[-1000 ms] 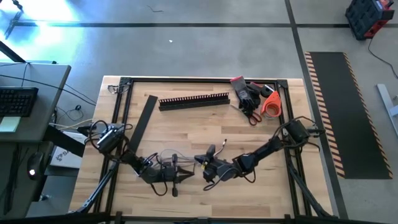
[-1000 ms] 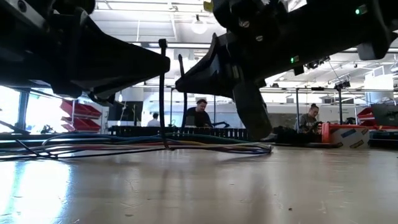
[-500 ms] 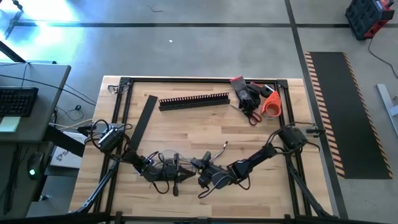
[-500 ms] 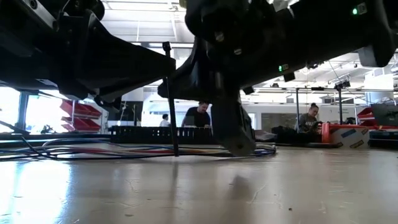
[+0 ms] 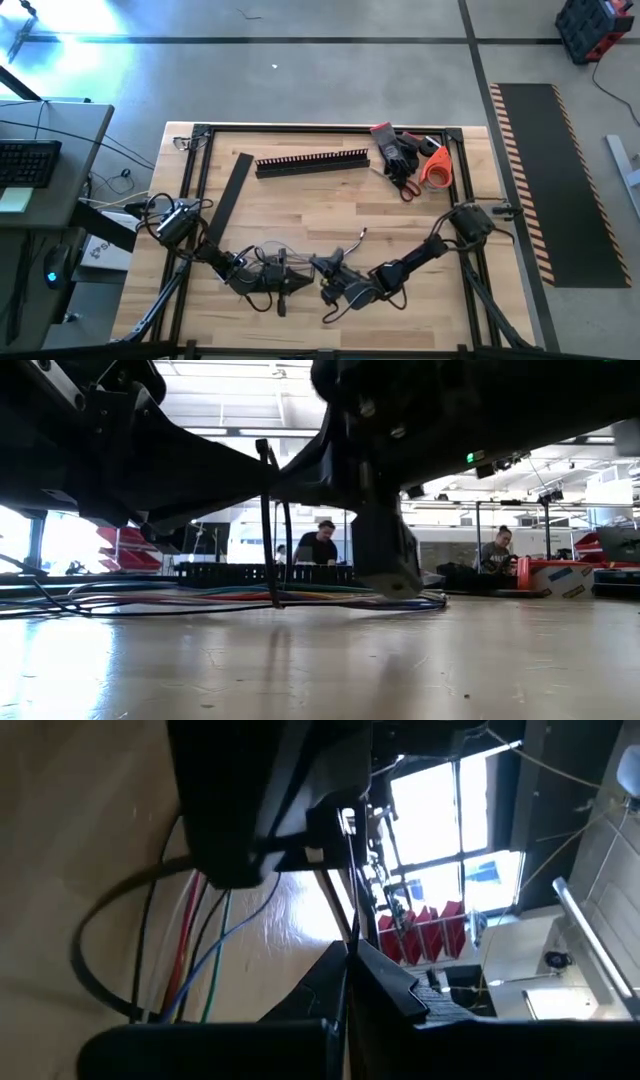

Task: Ziptie cables
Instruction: Wrap the cables together using a black zip tie

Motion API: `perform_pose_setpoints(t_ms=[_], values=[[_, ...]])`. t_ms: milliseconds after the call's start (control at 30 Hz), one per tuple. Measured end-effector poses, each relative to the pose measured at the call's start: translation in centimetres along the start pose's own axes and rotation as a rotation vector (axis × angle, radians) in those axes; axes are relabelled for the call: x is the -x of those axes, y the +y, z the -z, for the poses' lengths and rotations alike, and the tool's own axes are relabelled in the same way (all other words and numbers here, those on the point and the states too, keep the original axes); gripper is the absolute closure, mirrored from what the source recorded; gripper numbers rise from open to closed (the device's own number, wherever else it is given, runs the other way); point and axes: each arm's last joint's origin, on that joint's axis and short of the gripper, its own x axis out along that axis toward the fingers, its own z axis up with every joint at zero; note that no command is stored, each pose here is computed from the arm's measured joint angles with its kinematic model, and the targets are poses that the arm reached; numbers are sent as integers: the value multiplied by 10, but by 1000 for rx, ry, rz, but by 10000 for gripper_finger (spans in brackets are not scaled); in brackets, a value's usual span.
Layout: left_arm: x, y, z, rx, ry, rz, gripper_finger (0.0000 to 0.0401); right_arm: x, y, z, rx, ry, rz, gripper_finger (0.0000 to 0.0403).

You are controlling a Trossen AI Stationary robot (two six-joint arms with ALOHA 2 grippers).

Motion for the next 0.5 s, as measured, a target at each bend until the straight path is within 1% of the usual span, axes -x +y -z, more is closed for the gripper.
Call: perform_pose_setpoints(t_ms=[200,500], values=[[0,0,0,2,-1,-2,401,2,1,-1,-6,-5,-4,403],[0,0,-1,17,-4,8,401,-3,-1,2,-27,10,1,403]])
